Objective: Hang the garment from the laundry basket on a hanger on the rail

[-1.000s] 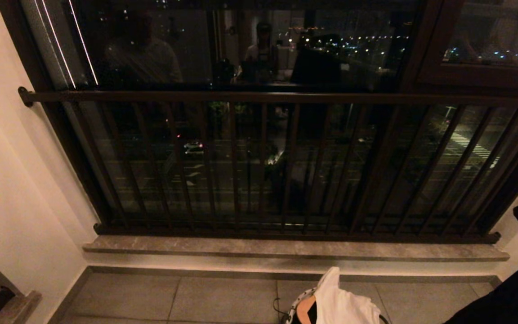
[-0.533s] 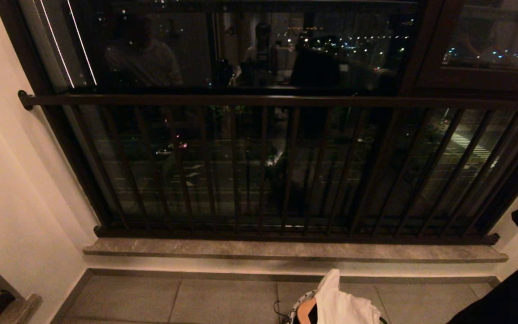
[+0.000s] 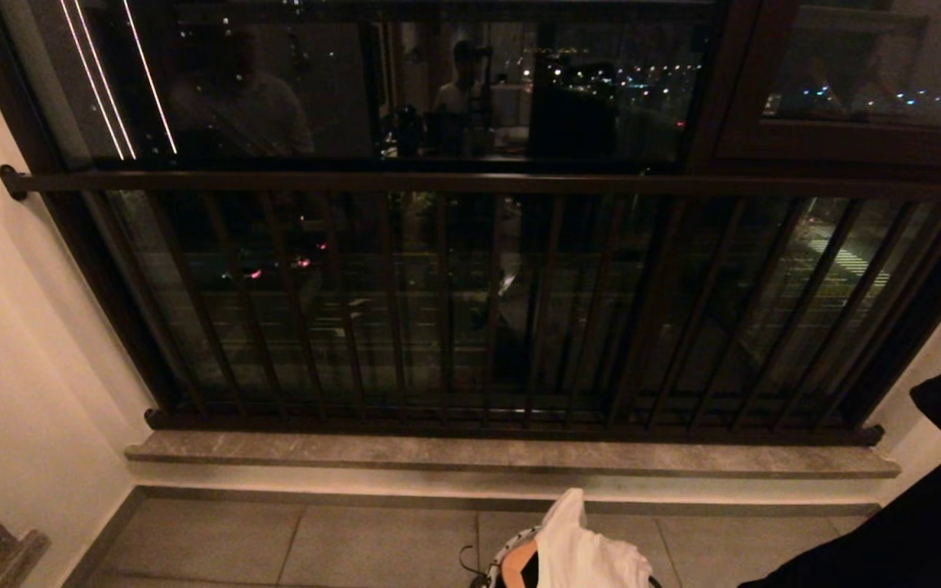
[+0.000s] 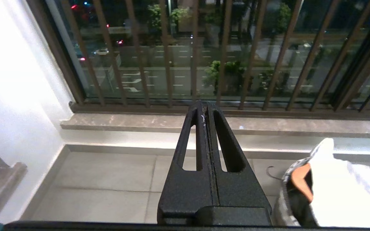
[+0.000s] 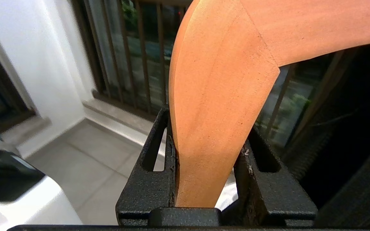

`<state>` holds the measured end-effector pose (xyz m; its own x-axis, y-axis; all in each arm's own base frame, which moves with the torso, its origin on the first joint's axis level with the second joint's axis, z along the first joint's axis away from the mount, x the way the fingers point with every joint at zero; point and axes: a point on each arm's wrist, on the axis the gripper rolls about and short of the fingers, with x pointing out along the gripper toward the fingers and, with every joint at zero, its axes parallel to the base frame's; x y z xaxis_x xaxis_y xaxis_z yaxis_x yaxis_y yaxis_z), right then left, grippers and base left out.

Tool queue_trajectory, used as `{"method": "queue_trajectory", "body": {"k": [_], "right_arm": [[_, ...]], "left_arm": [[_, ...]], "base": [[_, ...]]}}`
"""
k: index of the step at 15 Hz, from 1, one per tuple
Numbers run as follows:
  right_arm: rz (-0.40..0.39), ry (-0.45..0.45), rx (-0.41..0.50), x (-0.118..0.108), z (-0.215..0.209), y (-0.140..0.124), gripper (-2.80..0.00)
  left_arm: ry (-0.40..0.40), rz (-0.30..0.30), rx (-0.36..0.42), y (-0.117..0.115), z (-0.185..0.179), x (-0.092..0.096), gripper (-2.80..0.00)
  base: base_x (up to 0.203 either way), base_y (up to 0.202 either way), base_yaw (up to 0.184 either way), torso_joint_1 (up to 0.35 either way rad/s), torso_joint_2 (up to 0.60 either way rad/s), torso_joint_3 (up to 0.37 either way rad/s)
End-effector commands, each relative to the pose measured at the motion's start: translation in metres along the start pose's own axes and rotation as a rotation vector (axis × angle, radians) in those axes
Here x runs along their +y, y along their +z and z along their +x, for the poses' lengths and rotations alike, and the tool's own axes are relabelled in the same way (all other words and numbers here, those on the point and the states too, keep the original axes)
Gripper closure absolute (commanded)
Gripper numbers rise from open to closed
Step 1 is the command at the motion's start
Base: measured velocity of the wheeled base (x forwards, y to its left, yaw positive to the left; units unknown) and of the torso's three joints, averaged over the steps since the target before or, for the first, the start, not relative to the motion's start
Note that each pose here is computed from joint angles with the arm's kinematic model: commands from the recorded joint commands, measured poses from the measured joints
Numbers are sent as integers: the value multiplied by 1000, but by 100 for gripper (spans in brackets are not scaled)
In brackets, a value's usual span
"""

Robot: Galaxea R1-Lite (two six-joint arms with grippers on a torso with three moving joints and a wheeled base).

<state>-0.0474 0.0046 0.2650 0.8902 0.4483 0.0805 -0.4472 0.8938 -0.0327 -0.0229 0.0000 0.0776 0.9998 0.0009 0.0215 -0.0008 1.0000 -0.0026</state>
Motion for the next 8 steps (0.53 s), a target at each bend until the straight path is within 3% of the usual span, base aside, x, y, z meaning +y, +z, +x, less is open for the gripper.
{"method": "queue_trajectory", "body": {"k": [1, 8], "right_arm": [[16, 7, 1, -2, 4, 2, 0], [78, 23, -26, -7, 18, 15, 0]], "left_arm": [[1, 0, 8, -2, 1, 0, 0], [1, 0, 8, -2, 1, 0, 0]], "base": [[0, -201, 3, 5, -2, 0], [0, -194, 4, 1, 4, 2]]}}
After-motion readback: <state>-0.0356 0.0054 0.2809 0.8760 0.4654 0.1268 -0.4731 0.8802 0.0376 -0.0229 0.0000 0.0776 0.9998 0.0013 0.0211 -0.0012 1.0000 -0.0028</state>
